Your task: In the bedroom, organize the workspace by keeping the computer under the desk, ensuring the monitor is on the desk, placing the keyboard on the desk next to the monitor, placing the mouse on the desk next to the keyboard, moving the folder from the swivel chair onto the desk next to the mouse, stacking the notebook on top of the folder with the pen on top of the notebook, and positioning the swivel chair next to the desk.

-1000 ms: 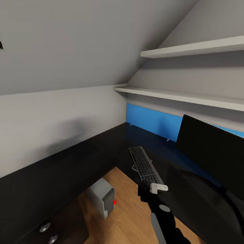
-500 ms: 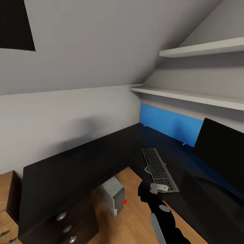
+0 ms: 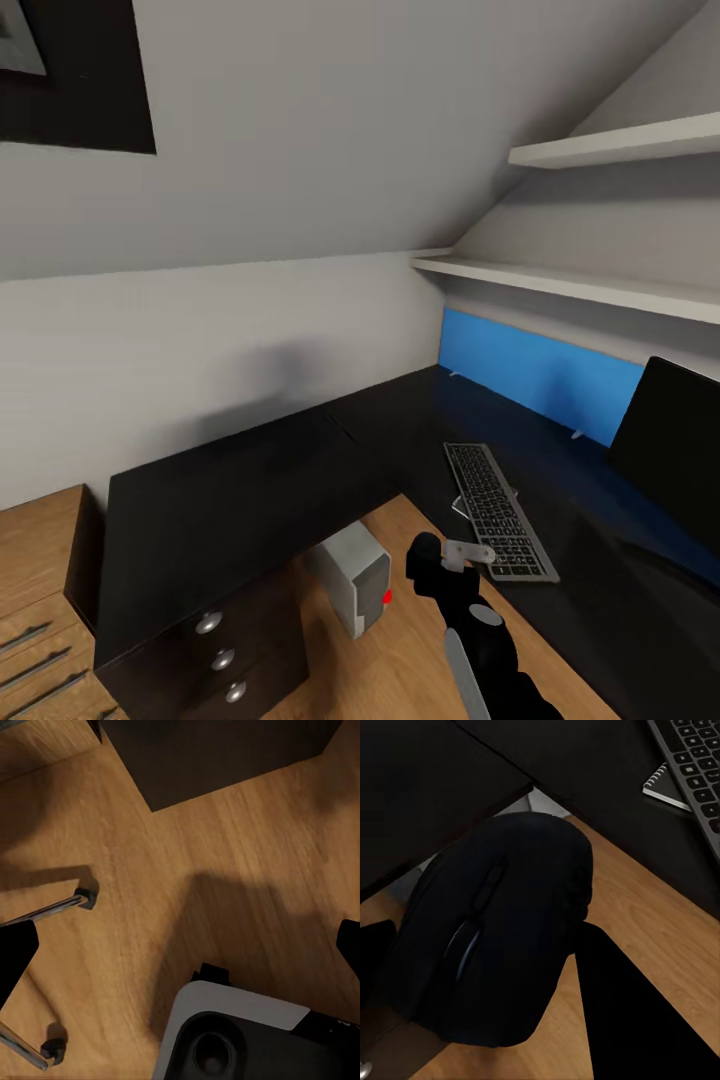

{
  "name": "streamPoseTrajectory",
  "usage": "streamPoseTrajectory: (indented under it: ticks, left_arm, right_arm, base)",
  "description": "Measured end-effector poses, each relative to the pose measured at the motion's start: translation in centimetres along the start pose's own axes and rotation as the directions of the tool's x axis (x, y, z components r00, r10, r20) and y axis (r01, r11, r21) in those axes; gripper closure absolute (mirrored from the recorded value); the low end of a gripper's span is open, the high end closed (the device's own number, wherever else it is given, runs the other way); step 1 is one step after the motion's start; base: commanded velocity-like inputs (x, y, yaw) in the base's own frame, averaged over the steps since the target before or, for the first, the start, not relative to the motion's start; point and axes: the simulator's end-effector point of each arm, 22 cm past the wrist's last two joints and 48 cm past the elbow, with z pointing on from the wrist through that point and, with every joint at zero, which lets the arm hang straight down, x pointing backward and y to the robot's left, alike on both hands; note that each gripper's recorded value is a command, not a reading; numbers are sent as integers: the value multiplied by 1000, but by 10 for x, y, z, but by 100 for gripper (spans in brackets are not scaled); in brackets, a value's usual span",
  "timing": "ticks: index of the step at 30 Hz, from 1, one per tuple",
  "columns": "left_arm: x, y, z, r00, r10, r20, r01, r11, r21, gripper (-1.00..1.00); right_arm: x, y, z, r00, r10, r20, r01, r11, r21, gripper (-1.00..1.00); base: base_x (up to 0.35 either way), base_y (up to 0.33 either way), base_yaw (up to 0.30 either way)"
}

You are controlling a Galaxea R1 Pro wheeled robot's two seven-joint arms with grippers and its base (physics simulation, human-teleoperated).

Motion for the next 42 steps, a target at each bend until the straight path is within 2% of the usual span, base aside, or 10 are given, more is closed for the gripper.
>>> streamPoseTrajectory:
  ticks: [3, 16, 42]
  left_arm:
    - [0, 0, 0, 1000, 0, 1, 0, 1000, 1, -100]
    - [0, -1, 0, 1000, 0, 0, 0, 1000, 3, -100]
    - [0, -1, 0, 1000, 1, 0, -1, 1000, 3, -100]
  right_arm:
    - [2, 0, -1, 1000, 2, -2, -2, 1000, -1, 100]
    - [3, 4, -1, 1000, -9, -1, 9, 1000, -6, 100]
    - [3, 5, -1, 1000, -9, 2, 9, 1000, -7, 100]
  base:
    - [-3, -2, 11]
    - [-68, -243, 264]
    - [0, -9, 276]
